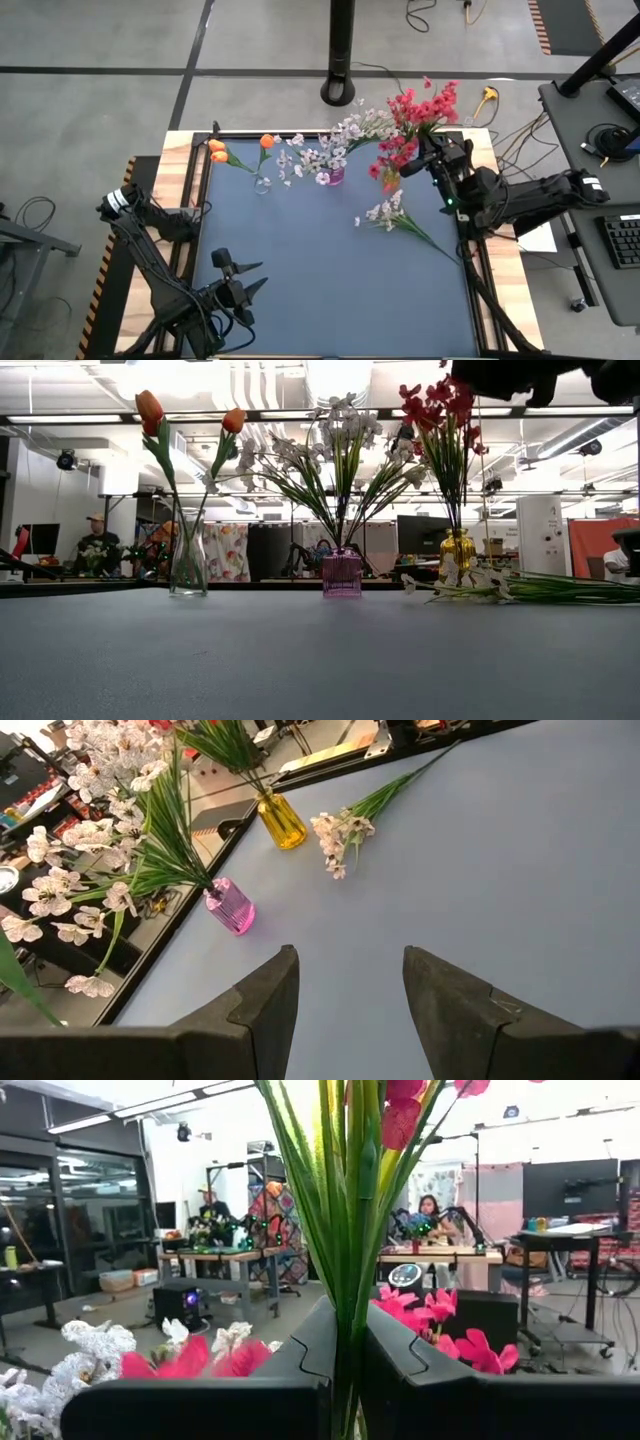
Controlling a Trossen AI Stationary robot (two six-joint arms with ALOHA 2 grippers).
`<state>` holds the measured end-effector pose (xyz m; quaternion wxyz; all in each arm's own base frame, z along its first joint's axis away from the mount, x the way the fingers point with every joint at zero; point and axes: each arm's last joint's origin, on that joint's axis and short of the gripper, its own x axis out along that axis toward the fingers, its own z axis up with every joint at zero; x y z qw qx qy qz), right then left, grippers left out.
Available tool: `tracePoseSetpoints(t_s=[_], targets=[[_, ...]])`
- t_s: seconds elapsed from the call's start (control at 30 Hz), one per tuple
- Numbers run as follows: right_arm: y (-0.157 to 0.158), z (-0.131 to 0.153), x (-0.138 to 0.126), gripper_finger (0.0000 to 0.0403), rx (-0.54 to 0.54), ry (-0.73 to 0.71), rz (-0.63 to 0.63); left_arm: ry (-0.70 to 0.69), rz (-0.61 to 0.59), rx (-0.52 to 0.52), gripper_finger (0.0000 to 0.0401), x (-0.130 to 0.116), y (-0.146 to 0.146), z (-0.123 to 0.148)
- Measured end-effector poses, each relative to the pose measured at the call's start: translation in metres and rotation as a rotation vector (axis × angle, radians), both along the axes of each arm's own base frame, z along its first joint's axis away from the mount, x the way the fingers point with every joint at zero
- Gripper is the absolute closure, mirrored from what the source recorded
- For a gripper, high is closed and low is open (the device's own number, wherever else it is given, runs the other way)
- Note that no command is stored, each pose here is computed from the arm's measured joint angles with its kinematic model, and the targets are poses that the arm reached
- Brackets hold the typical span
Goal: Sort flowers into vase by color
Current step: Put the red flowers into the yellow vase
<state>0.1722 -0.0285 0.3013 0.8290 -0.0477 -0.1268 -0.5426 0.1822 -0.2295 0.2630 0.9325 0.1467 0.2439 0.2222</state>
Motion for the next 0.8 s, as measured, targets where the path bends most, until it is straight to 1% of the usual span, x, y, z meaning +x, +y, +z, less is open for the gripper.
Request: tracePoseSetpoints(t_s=[0.1,0.33,0.4,0.6,0.8], targets=[[-0.004,-0.007,0.0,0.0385,-0.004,-0.015,0.018,0.0,0.0,0.0,0.0237,0.0,0.0,0.0],[-0.013,-0.019,-0.001,0.0385,-0.002,0.012,-0.015,0.0,0.0,0.0,0.0237,0.0,0.0,0.0],[-0.015,-0.021,-0.001,0.0385,-0.011,-0.001,0.004,0.0,0.0,0.0,0.0237,0.0,0.0,0.0],[-0.024,-0.028,-0.004,0.0385,-0.009,-0.011,-0.014,0.0,0.0,0.0,0.0237,0.0,0.0,0.0],[-0.028,-0.035,-0.007,0.0385,-0.008,-0.023,-0.006,0.0,0.0,0.0,0.0237,0.0,0.0,0.0]])
